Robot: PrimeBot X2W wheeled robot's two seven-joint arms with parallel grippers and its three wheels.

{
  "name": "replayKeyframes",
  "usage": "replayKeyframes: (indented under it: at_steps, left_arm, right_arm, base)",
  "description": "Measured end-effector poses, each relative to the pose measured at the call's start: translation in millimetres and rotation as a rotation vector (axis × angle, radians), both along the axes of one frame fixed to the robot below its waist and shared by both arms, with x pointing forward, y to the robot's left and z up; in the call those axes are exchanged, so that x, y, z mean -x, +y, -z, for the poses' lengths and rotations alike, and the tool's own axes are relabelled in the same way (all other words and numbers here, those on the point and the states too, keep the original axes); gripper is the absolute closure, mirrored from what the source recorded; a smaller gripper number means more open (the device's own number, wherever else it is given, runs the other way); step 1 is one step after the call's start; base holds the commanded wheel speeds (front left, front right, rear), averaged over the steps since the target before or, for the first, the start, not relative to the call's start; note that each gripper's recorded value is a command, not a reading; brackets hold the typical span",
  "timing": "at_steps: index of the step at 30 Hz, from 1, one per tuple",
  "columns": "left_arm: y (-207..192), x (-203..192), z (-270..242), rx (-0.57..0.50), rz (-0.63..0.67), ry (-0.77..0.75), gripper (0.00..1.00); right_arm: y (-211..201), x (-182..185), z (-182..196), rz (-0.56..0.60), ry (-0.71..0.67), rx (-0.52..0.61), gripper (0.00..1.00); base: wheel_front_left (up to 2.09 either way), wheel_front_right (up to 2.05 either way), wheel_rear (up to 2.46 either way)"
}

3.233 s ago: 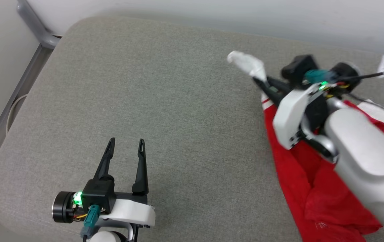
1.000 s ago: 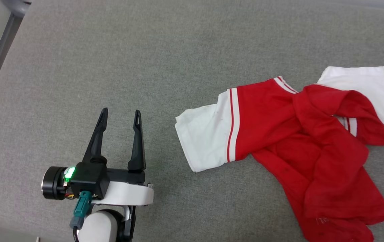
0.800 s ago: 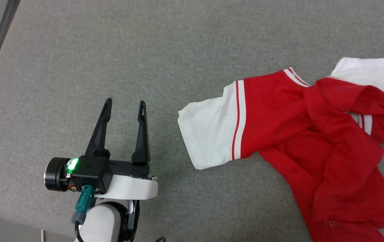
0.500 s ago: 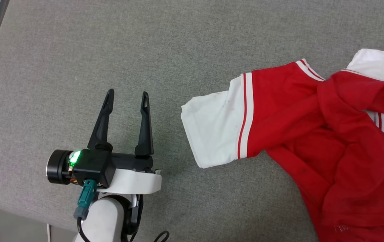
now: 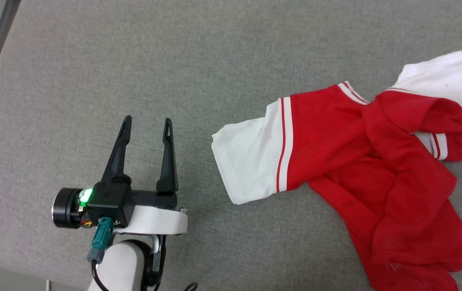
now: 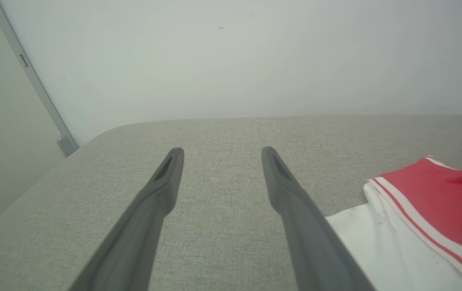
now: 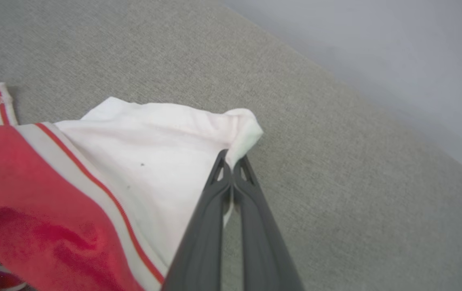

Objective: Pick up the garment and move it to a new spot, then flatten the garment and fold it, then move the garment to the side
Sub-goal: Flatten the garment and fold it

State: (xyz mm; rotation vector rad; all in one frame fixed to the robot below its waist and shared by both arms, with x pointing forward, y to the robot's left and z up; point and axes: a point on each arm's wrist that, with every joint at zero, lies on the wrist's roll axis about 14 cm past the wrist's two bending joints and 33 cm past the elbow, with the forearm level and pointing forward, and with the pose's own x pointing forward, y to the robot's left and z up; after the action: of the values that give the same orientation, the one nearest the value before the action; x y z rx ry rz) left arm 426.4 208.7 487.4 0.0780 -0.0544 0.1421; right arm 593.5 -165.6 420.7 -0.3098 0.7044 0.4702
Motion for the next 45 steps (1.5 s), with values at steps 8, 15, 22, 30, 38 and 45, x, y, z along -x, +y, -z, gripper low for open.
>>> replayKeyframes:
  at_steps: [8,15,22,30,38,45]
  left_arm:
    - [-0.6,22.1,-11.5,0.017,-0.005,-0.019,0.0]
    - [-15.0,32.7,-15.5,0.033,0.04,-0.028,0.0]
    - [-25.4,38.2,-21.0,0.037,0.082,-0.042,0.0]
    - [-27.5,44.4,-22.2,0.033,0.097,-0.042,0.0]
    - [-22.5,50.3,-24.6,0.033,0.095,-0.047,0.0]
    - [-21.8,46.1,-40.5,-0.002,0.137,-0.09,0.0]
  right_arm:
    - [-15.3,39.7,-52.7,-0.039,-0.185,-0.056,1.0]
    - [-62.3,106.7,-38.5,0.057,-0.153,-0.057,1.0]
    - [-106.3,169.0,-7.5,0.19,-0.087,-0.045,1.0]
    - [-150.0,225.9,43.4,0.359,0.031,-0.009,1.0]
    - [-149.0,223.0,32.8,0.427,-0.116,-0.1,0.0]
    - [-152.3,192.0,-40.3,0.41,-0.468,-0.155,0.0]
  base:
    - [0.0,0.0,0.0]
    - [0.0,0.0,0.0]
    - [0.0,0.0,0.0]
    - [0.0,0.0,0.0]
    - [0.0,0.0,0.0]
    - [0.0,0.0,0.0]
